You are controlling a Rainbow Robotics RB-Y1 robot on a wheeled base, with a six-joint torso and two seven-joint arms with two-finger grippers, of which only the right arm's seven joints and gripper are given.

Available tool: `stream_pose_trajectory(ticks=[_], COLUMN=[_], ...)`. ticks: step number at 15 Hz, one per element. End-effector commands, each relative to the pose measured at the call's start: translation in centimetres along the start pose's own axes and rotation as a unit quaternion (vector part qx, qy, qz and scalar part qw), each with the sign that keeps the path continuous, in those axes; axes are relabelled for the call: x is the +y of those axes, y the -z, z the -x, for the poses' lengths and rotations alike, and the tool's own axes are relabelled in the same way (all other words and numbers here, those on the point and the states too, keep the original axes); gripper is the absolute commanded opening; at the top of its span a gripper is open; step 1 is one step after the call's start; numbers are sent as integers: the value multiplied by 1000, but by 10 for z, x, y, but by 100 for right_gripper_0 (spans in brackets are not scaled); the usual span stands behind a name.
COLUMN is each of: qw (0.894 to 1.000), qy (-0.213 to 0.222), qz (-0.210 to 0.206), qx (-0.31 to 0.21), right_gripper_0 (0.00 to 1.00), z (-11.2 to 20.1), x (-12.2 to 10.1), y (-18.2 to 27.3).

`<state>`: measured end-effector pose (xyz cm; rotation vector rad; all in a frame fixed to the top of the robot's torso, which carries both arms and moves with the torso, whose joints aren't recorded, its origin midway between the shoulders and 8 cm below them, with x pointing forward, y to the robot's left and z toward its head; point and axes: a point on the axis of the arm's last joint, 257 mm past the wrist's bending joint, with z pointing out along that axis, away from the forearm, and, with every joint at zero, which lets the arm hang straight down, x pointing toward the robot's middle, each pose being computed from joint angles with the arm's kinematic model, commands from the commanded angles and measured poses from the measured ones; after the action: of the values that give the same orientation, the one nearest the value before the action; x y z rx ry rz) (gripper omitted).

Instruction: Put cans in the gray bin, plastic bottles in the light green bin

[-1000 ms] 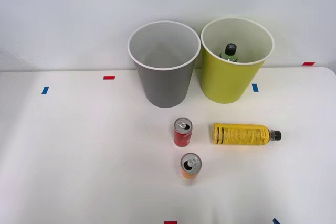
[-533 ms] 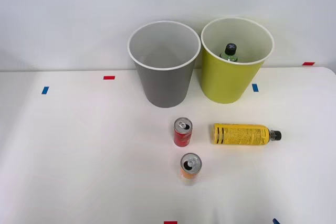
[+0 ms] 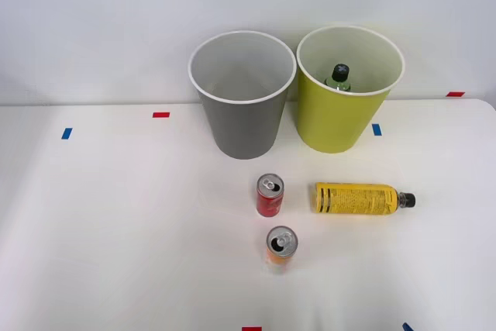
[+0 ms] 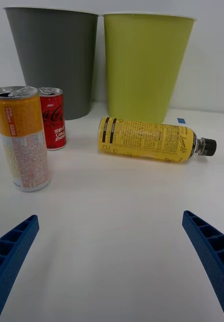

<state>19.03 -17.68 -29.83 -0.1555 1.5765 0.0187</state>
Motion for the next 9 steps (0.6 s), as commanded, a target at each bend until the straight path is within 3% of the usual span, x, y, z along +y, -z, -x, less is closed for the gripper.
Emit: stream_pose_trajectory(ticks=[1, 8, 9], qw=[1000, 1000, 1000], qy=[0, 0, 2], qz=[0, 0, 3], qx=[0, 0, 15], right_gripper_0=[99, 99, 99], z=[0, 0, -14], x=[0, 0, -1], y=[0, 0, 0])
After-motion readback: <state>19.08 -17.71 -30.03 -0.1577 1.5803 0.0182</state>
